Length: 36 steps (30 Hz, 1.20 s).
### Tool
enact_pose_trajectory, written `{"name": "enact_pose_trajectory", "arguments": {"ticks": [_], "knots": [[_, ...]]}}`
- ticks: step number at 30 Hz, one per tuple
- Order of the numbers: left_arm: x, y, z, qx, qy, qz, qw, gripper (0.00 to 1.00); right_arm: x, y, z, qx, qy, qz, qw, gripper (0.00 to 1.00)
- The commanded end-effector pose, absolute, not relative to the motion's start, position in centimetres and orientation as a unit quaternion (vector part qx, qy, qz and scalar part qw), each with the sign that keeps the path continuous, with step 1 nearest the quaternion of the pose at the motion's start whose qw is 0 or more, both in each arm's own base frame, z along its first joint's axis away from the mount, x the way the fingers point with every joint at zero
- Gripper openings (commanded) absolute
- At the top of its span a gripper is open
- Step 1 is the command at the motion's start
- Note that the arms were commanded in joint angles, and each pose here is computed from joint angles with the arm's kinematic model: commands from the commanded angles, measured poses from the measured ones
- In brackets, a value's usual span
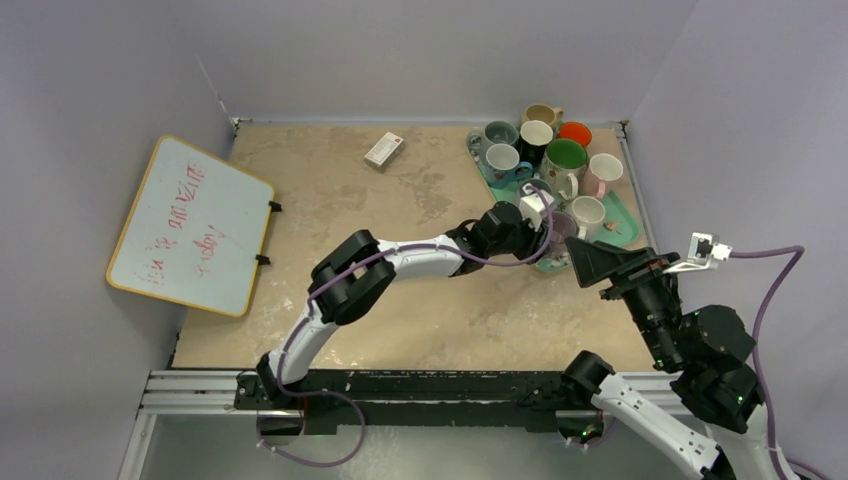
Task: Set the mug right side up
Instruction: Place the cup on the tray, then reset both arms
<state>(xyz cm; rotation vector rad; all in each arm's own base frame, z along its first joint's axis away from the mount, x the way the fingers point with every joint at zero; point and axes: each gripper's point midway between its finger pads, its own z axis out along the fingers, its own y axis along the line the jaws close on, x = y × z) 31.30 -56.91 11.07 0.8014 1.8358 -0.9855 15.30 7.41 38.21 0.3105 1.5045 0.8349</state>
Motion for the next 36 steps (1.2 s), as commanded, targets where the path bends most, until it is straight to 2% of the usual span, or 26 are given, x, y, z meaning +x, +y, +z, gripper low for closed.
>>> {"name": "enact_pose_trajectory", "arguments": {"ticks": [1, 11, 18, 22, 28, 36], "knots": [[31.0, -55.1, 20.0, 0.277, 0.709, -0.446, 0.471, 0.36, 15.5, 7.6, 38.5, 0.136, 0.653, 0.371, 0.646, 0.99], [32.4, -45.4, 25.1, 0.182, 0.737, -0.472, 0.448, 0.69, 16.5, 10.1, 36.6, 0.1, 0.68, 0.369, 0.625, 0.99], [32.0, -36.1, 27.2, 0.135, 0.783, -0.373, 0.479, 0.83, 18.3, 13.8, 32.5, 0.056, 0.734, 0.349, 0.58, 0.99], [29.8, -31.6, 28.1, 0.136, 0.797, -0.329, 0.488, 0.86, 19.7, 16.1, 28.9, 0.028, 0.785, 0.316, 0.532, 0.99], [25.1, -26.7, 27.5, 0.128, 0.808, -0.321, 0.477, 0.91, 21.2, 17.4, 24.5, 0.019, 0.848, 0.25, 0.467, 0.99], [20.6, -22.8, 24.5, 0.096, 0.81, -0.344, 0.465, 0.95, 22.5, 16.9, 25.2, 0.017, 0.828, 0.235, 0.508, 0.99]]}}
